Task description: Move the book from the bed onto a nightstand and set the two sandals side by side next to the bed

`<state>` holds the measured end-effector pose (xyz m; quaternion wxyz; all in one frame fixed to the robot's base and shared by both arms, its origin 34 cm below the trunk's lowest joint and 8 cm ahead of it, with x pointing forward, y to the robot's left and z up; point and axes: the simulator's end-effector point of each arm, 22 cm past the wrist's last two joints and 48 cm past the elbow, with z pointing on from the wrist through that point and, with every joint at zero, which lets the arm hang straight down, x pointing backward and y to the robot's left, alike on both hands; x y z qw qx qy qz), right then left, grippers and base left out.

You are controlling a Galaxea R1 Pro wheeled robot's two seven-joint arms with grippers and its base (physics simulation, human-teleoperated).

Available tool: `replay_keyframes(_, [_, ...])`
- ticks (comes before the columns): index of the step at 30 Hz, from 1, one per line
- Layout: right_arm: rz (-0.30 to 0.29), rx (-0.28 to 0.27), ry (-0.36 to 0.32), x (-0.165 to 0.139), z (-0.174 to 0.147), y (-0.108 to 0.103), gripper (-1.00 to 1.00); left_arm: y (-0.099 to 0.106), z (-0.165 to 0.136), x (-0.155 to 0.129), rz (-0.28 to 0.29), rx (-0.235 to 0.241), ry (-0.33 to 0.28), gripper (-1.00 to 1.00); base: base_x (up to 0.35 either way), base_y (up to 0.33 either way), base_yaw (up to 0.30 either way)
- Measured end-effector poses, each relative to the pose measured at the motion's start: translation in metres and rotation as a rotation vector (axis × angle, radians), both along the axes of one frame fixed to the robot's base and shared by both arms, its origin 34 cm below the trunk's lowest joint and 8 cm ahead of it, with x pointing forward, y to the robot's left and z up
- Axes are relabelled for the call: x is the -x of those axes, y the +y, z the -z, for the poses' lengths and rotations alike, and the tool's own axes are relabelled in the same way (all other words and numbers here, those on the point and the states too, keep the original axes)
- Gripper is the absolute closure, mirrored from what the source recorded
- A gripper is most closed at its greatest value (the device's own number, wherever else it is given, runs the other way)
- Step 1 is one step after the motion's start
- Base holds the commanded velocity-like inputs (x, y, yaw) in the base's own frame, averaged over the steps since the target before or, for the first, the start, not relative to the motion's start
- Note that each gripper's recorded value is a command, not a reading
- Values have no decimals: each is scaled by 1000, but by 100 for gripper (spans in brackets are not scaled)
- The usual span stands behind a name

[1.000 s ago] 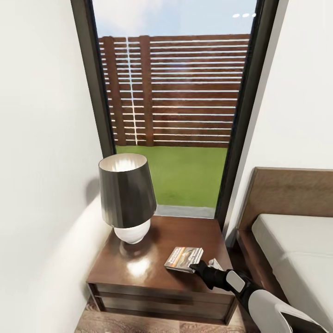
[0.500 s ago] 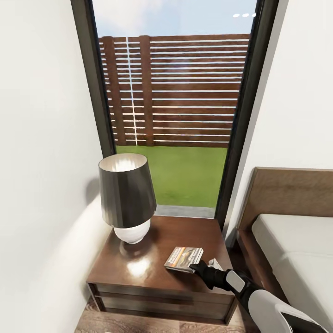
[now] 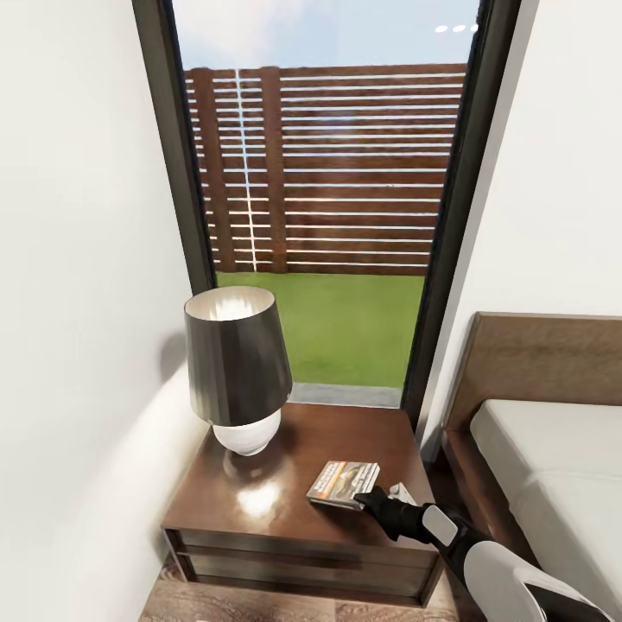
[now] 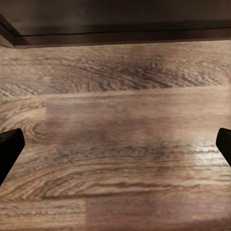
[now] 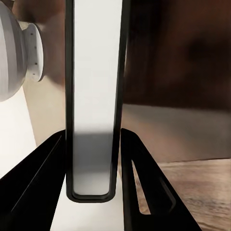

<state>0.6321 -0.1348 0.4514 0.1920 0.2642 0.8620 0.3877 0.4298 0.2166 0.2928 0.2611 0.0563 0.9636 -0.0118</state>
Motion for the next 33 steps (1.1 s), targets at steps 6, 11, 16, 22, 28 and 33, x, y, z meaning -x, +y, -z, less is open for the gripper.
replay_keyframes(6, [-42, 59, 11, 8, 10, -2, -100, 0, 0, 0, 0, 0, 0, -100, 0, 0, 0])
replay_keyframes(11, [-42, 58, 11, 8, 10, -2, -100, 0, 0, -1, 0, 0, 0, -100, 0, 0, 0])
replay_keyframes(16, [-42, 59, 10, 7, 9, -3, -100, 0, 0, 0, 0, 0, 0, -100, 0, 0, 0])
replay_keyframes(22, [-42, 58, 10, 7, 9, -2, -100, 0, 0, 0, 0, 0, 0, -100, 0, 0, 0])
replay_keyframes(28, [-43, 57, 10, 8, 9, -1, -100, 0, 0, 0, 0, 0, 0, -100, 0, 0, 0])
replay_keyframes(33, [-42, 57, 9, 7, 9, -1, -100, 0, 0, 0, 0, 0, 0, -100, 0, 0, 0])
